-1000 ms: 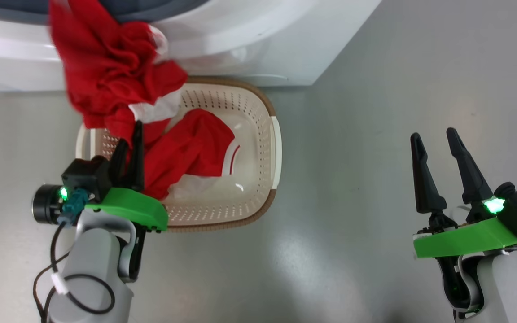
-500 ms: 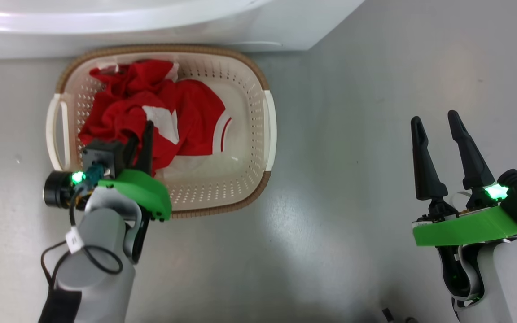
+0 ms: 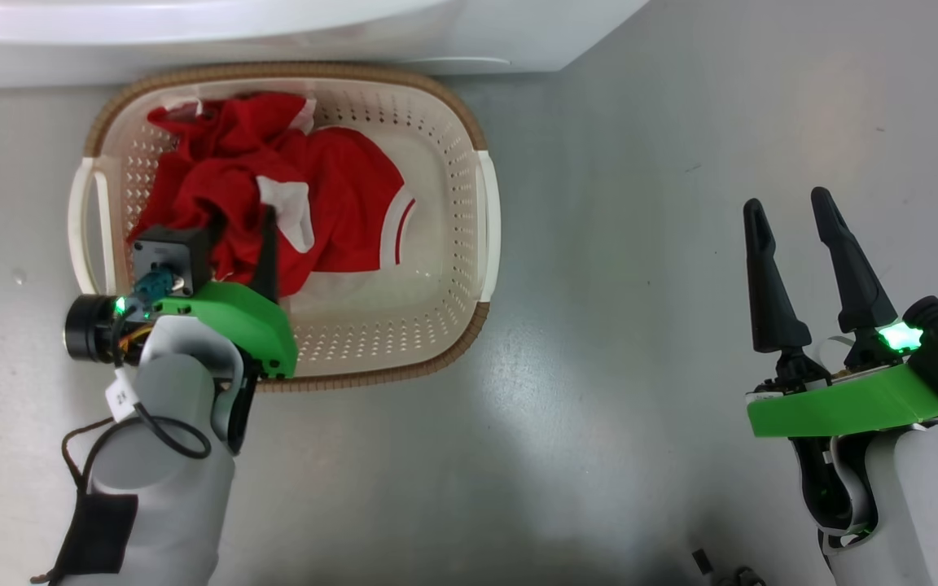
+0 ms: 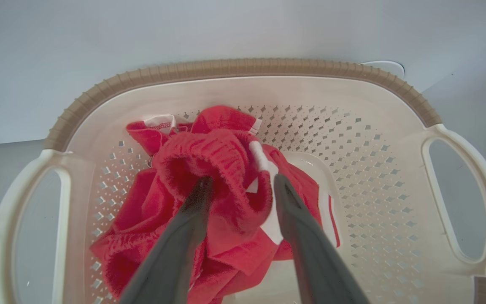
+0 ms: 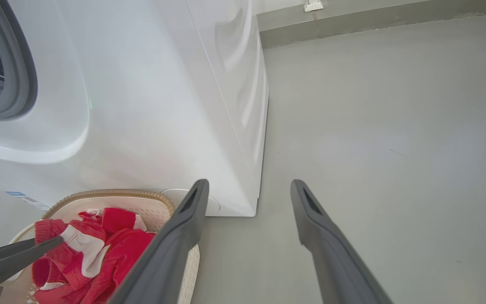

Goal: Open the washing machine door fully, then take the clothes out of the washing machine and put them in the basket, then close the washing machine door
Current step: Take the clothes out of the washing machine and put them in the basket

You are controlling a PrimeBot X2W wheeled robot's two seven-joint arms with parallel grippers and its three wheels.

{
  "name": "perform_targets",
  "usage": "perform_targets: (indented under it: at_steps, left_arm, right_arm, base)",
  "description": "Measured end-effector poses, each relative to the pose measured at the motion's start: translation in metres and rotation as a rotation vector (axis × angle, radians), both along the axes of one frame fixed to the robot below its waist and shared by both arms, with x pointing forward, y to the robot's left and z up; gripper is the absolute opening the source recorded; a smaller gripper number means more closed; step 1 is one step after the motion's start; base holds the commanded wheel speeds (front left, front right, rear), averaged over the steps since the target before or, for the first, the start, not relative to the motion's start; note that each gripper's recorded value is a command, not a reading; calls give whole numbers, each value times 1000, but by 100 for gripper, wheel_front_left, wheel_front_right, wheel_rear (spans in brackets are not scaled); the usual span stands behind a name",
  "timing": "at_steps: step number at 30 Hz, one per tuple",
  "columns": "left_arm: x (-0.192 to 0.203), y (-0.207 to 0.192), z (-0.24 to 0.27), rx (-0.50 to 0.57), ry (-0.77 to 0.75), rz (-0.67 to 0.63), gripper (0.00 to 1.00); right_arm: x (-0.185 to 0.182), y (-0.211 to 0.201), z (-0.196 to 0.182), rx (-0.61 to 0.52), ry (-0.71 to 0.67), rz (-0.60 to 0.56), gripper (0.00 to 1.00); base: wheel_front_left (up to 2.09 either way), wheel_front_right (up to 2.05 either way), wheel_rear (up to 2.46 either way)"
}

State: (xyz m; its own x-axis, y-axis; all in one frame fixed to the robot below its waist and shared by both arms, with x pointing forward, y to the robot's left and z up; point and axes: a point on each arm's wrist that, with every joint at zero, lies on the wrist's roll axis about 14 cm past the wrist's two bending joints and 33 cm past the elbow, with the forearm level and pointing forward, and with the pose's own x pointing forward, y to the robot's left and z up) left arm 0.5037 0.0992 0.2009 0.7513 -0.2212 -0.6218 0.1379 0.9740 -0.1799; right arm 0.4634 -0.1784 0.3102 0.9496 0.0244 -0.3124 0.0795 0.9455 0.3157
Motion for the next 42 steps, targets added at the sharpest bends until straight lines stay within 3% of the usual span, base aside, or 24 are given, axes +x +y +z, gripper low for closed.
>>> perform_targets:
  at_steps: [19, 42]
  left_arm:
    - [5, 27, 79, -36, -181, 115, 100]
    - [-47, 56, 221, -20, -530, 161, 100]
  right_arm:
    - [4, 1, 53, -8, -113, 3, 100]
    - [-55, 5, 116, -15, -193, 17, 100]
  base:
    - [0, 0, 0]
    - [0, 0, 0]
